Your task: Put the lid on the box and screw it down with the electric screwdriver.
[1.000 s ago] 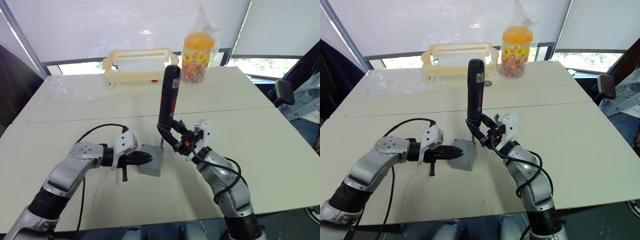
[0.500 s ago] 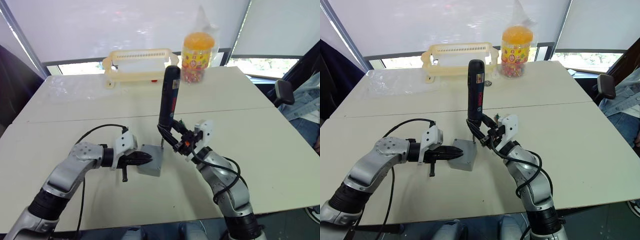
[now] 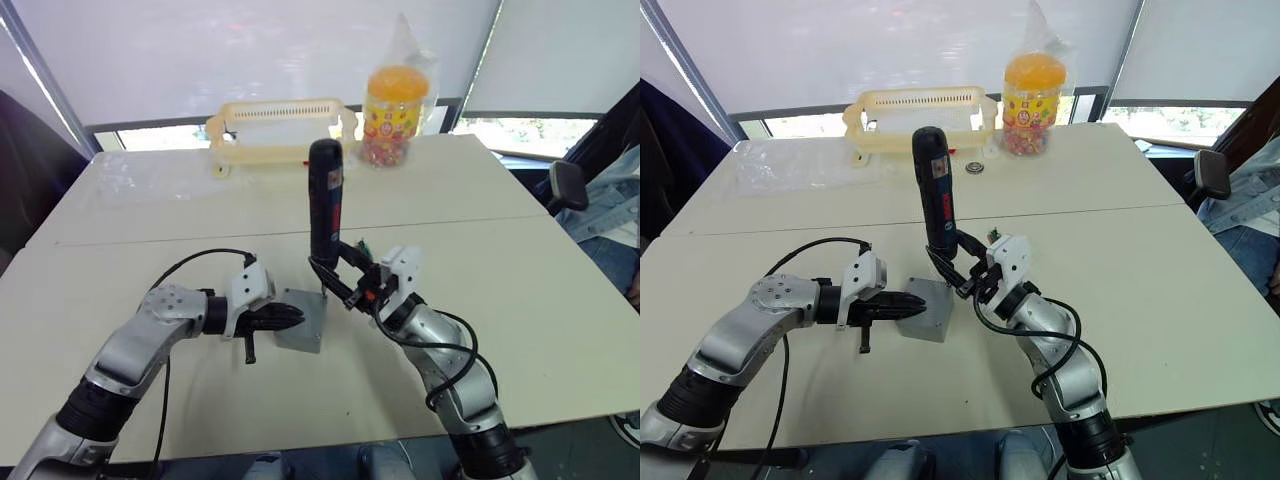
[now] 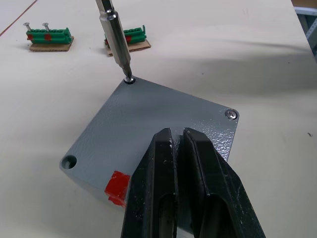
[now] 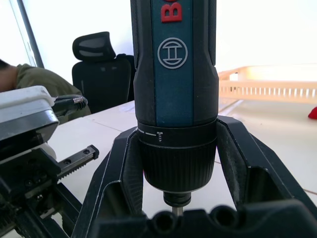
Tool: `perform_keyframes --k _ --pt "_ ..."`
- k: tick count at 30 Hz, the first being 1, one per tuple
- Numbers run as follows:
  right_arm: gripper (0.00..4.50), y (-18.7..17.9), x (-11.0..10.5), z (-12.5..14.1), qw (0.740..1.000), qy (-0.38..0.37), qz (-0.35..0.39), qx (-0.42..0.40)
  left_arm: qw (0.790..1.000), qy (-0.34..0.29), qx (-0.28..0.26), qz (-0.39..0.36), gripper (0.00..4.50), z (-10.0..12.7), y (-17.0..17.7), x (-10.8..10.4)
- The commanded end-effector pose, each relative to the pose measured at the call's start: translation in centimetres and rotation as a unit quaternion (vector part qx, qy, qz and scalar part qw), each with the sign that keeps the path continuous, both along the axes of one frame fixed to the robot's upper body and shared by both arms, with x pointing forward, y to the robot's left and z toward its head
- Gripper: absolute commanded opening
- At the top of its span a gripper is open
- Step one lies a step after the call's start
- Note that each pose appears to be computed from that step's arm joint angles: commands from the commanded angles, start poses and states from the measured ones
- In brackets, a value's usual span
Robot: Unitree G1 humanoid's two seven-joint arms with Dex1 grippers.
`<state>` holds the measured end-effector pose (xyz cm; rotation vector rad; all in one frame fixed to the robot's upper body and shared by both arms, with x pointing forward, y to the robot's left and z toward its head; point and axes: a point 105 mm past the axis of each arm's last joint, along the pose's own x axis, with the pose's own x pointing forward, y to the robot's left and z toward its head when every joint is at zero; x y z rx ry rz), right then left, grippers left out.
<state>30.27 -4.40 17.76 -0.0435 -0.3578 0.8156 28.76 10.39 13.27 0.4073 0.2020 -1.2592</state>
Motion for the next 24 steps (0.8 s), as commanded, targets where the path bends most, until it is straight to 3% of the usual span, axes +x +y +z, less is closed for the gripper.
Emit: perform_keyframes --k 1,24 --pt "1.73 0.0 0.0 -1.6 0.999 0.007 -0.002 -0.034 1.0 0.01 0.011 0.015 0.36 -0.7 0.6 0.1" --pt "1.73 1.2 0.2 -4.0 0.998 0.052 0.017 -0.023 1.0 0.006 0.011 0.023 0.36 -0.8 0.6 0.3"
